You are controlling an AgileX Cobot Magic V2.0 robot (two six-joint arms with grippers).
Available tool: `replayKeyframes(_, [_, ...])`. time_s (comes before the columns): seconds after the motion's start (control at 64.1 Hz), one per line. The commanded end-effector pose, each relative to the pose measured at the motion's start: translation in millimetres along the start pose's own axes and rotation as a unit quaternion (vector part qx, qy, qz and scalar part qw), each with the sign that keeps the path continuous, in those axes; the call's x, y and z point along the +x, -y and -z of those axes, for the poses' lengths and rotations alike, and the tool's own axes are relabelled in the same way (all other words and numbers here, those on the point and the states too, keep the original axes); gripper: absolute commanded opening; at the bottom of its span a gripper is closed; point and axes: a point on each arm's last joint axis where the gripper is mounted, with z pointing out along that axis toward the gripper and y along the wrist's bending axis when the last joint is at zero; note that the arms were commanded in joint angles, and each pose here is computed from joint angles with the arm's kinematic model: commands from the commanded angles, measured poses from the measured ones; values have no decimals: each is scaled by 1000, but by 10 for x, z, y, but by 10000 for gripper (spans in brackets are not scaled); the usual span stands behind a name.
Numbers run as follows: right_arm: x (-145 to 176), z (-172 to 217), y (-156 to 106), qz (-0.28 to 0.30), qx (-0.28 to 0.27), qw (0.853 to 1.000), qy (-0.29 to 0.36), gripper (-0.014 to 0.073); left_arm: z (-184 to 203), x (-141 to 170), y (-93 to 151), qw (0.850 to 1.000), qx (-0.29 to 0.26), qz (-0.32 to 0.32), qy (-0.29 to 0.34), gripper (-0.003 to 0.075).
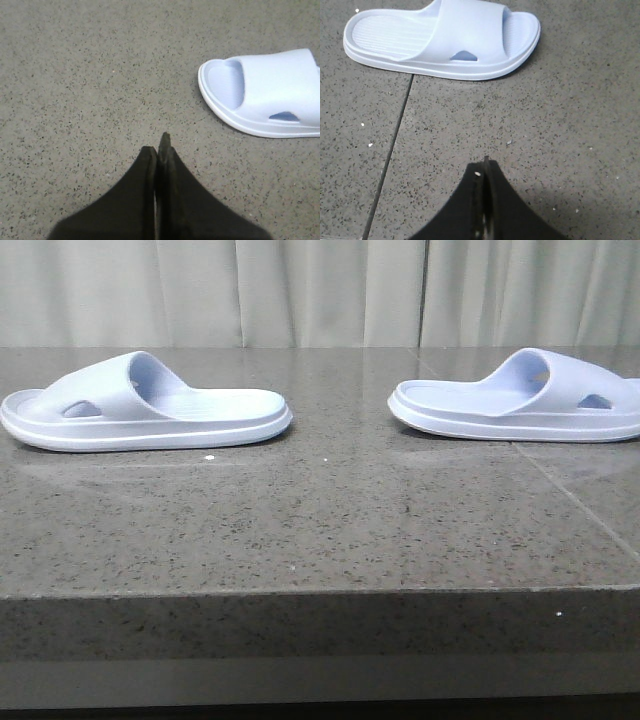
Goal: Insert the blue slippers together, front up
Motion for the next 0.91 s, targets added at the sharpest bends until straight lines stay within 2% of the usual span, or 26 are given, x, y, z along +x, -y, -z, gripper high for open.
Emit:
replayKeyframes(0.0, [-145, 26, 8, 4, 5, 999, 38, -50, 9, -129, 15, 1000, 3, 0, 29, -20])
replayKeyframes(0.094, [-146, 26, 8, 4, 5, 999, 39, 52, -25, -125, 14, 1000, 3, 0, 22, -18])
replayKeyframes(0.187, [-145, 26, 8, 4, 5, 999, 38, 221, -24, -135, 15, 1000, 3, 0, 27, 24])
replayKeyframes(0.25, [-145, 26, 8, 4, 5, 999, 38, 341, -24, -141, 15, 1000, 3, 0, 31, 108])
replayKeyframes(0.359, [-138, 25, 8, 4, 5, 999, 34, 438, -27, -151, 16, 999, 4, 0, 36, 326])
replayKeyframes(0.421, [-136, 25, 8, 4, 5, 999, 33, 444, -26, -164, 17, 999, 4, 0, 43, 463])
replayKeyframes(0.499, [-133, 25, 8, 4, 5, 999, 31, 444, -25, -179, 19, 999, 6, 2, 51, 532])
replayKeyframes(0.687, [-130, 25, -2, -3, -1, 1000, 30, 444, -61, -247, 24, 1000, 4, 2, 30, 535])
replayKeyframes(0.89, [-131, 25, -2, -3, -1, 1000, 30, 444, -182, -548, 21, 999, -2, -21, -31, 535])
